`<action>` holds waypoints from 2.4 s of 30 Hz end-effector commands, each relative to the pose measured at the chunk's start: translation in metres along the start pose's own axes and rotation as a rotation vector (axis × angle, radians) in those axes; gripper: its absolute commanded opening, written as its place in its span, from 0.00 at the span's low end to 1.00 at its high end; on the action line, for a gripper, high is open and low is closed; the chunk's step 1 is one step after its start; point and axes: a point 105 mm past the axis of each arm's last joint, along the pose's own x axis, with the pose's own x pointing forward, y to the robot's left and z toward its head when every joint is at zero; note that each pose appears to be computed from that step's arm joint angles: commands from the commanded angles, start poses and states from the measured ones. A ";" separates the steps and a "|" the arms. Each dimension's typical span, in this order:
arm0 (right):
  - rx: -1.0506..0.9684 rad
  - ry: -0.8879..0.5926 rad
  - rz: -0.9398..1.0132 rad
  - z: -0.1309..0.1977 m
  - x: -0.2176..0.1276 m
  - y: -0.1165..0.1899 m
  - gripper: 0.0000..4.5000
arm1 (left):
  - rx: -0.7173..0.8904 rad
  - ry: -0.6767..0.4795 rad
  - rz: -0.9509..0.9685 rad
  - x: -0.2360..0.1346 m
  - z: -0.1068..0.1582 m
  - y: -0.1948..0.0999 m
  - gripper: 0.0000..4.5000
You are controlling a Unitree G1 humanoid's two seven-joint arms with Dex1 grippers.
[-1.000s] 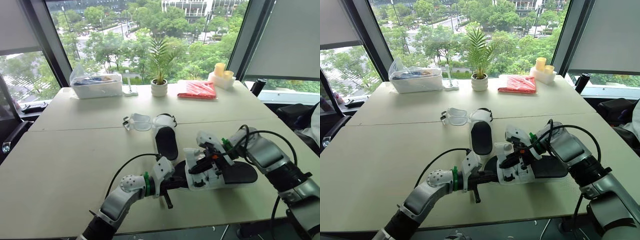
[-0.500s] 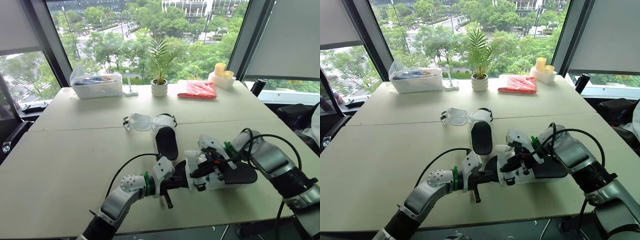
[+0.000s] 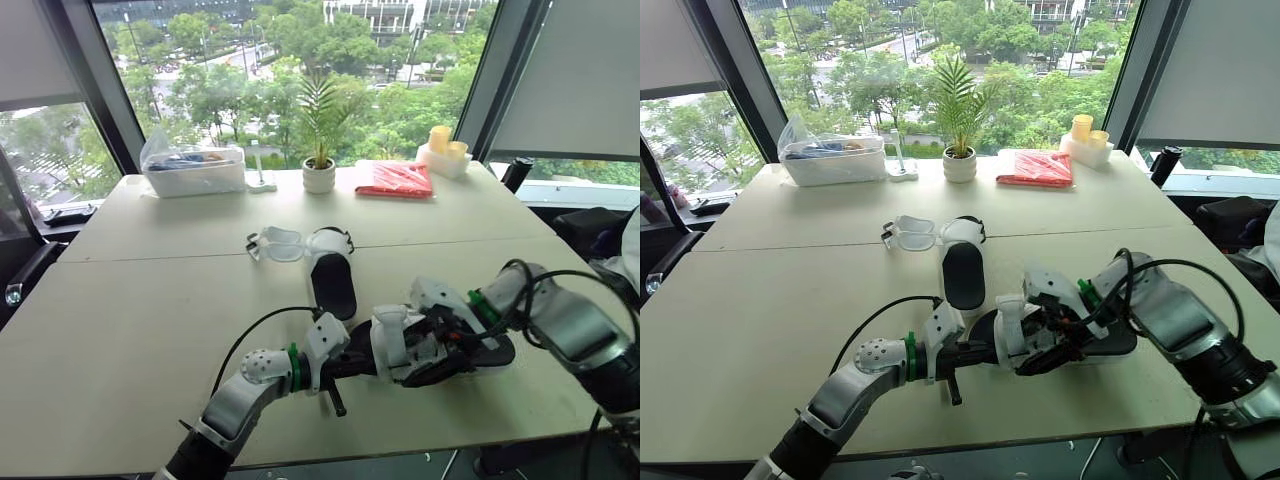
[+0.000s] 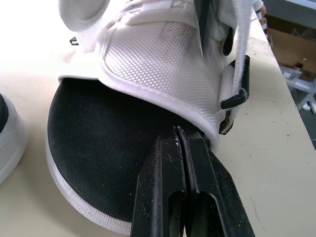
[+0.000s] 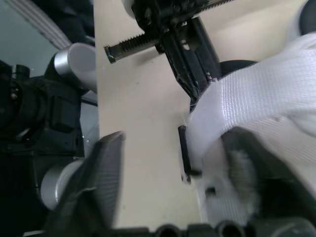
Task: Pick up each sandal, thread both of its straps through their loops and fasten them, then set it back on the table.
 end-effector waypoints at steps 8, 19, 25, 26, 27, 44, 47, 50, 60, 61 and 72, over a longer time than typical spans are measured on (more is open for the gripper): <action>0.252 -0.112 -0.063 -0.002 -0.027 0.040 0.99 | -0.028 0.039 0.005 -0.003 -0.013 0.003 0.00; 0.343 -0.202 -0.255 -0.046 0.021 0.029 0.99 | -0.022 0.047 -0.019 -0.002 -0.013 0.004 0.00; 0.343 -0.241 -0.271 -0.044 0.029 0.027 0.99 | -0.021 0.052 -0.022 -0.003 -0.013 0.005 0.00; 0.343 -0.245 -0.268 -0.043 0.031 0.027 0.99 | -0.020 0.052 -0.023 -0.003 -0.013 0.005 0.00; 0.344 -0.248 -0.265 -0.043 0.032 0.027 0.99 | -0.020 0.052 -0.023 -0.003 -0.013 0.005 0.00; 0.392 -0.274 -0.151 -0.038 0.048 0.028 0.99 | -0.014 0.050 -0.022 -0.002 -0.012 0.006 0.00; 0.404 -0.280 -0.156 -0.038 0.048 0.024 0.99 | -0.014 0.050 -0.022 -0.002 -0.012 0.006 0.00; 0.412 -0.273 -0.154 -0.040 0.049 0.022 0.99 | -0.014 0.050 -0.021 -0.002 -0.012 0.006 0.00; 0.486 -0.230 -0.146 -0.056 0.053 0.018 0.01 | -0.020 0.049 -0.017 -0.002 -0.013 0.006 0.00; 0.494 -0.218 -0.134 -0.058 0.055 0.020 0.01 | -0.021 0.049 -0.017 -0.002 -0.014 0.006 0.00; 0.594 -0.032 0.088 -0.085 0.059 0.072 0.01 | -0.024 0.052 -0.026 0.000 -0.015 0.002 0.00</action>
